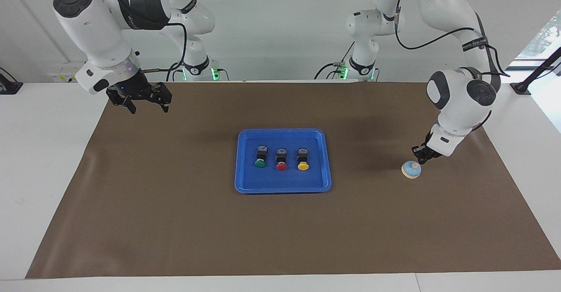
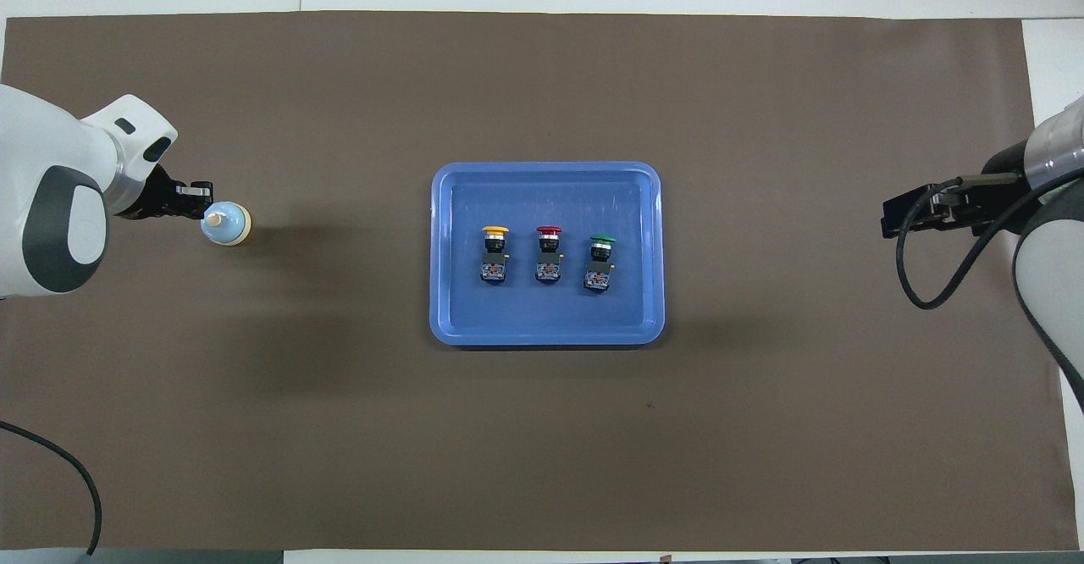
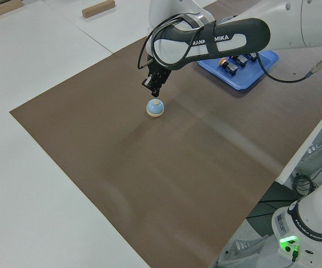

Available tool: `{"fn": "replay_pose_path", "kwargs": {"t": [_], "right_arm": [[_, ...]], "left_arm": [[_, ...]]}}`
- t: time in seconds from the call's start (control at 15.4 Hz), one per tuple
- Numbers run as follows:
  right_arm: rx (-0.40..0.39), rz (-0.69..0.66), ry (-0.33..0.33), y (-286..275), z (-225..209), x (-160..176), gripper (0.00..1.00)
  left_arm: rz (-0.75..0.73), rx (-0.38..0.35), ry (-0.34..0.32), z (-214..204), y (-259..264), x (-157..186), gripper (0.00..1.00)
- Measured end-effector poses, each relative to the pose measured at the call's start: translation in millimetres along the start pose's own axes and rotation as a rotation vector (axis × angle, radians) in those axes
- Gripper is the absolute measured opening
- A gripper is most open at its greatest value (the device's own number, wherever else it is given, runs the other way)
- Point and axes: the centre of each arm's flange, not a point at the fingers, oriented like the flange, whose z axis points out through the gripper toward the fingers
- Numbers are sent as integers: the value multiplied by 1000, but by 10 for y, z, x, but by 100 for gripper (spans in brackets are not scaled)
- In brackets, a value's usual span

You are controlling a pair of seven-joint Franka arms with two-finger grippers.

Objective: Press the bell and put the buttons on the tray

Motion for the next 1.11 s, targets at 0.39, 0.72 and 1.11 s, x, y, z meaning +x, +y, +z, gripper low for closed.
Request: {"fn": "replay_pose_path", "kwargs": {"t": [0.39, 0.72, 1.11], "right_arm": [[0, 0, 0, 0, 0, 0, 100], [0, 0, 0, 0, 0, 0, 100], [0, 0, 0, 0, -1, 0, 100]], "left_arm": [[13, -3, -1, 248, 32, -22, 1], [21, 2, -88, -432, 69, 74, 10], [25, 13, -74, -1807, 140, -322, 71]]}}
